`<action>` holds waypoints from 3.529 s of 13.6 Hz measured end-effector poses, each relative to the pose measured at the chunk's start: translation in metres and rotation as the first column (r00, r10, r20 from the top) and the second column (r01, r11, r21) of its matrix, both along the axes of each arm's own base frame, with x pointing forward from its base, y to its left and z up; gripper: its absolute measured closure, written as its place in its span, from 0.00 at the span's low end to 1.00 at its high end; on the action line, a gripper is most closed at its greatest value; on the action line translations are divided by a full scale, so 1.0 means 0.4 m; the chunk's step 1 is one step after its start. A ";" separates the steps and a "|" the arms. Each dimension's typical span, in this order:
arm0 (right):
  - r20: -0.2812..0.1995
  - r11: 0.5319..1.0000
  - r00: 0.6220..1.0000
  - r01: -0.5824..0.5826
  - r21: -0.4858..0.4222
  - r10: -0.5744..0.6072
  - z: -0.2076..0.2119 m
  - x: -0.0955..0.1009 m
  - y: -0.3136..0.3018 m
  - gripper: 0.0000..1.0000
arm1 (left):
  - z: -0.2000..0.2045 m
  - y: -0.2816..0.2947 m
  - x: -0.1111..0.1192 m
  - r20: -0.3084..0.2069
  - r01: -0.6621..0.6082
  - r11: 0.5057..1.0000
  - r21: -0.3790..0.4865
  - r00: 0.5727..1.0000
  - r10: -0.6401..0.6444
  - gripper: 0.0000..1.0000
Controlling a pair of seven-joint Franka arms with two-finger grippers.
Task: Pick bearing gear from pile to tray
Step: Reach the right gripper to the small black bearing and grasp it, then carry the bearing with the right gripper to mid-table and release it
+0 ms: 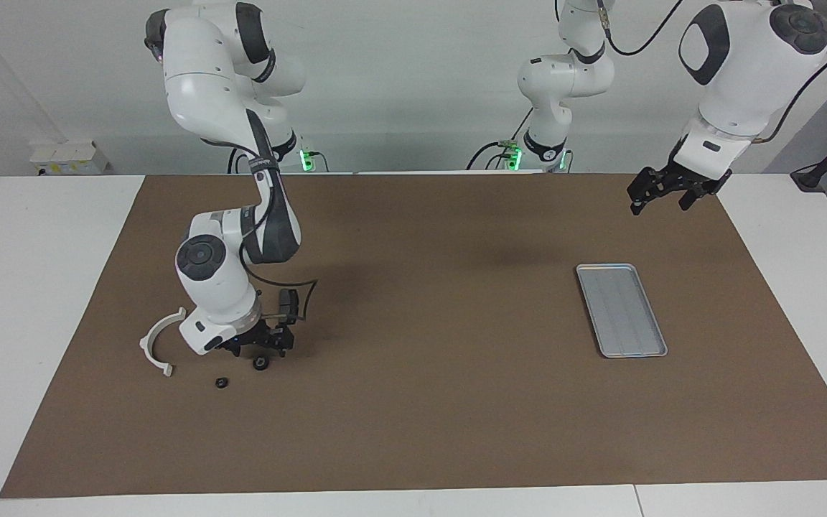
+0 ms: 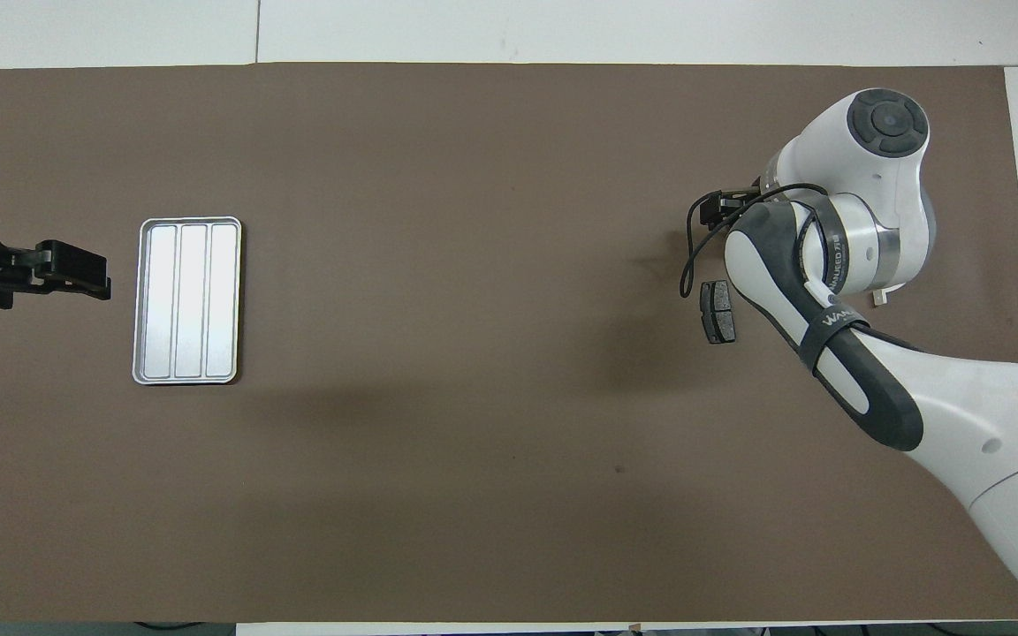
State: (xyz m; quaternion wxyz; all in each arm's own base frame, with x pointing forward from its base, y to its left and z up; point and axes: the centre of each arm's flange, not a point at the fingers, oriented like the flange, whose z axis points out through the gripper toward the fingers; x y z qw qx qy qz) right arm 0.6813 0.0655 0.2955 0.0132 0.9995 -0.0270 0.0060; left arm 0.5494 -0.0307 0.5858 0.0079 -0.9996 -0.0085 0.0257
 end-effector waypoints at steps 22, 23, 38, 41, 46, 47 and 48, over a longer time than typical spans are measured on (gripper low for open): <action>0.027 1.000 0.999 0.023 -0.004 -0.023 -0.027 0.015 -0.008 0.48 | 0.000 0.000 0.000 0.000 0.000 1.000 0.000 1.000 0.000 0.00; 0.029 1.000 0.999 0.023 -0.003 -0.023 -0.022 0.015 -0.008 0.59 | 0.000 0.000 0.000 0.000 0.000 1.000 0.000 1.000 0.000 0.00; -0.112 0.998 0.994 -0.026 -0.048 0.020 0.405 -0.040 0.134 0.65 | 0.000 0.000 0.000 0.000 0.000 1.000 0.000 1.000 0.000 0.00; -0.137 0.990 0.981 0.140 -0.002 -0.139 0.574 -0.148 0.347 0.65 | 0.000 0.000 0.000 0.000 0.000 1.000 0.000 1.000 0.000 0.00; -0.104 0.894 0.891 0.447 0.023 -0.442 0.619 -0.332 0.779 0.65 | 0.000 0.000 0.000 0.000 0.000 1.000 0.000 1.000 0.000 0.00; -0.102 0.877 0.874 0.479 0.027 -0.475 0.603 -0.359 0.839 0.65 | 0.000 0.000 0.000 0.000 0.000 1.000 0.000 1.000 0.000 0.00; -0.100 0.860 0.858 0.509 0.033 -0.503 0.579 -0.374 0.887 0.65 | 0.000 0.000 0.000 0.000 0.000 1.000 0.000 1.000 0.000 0.00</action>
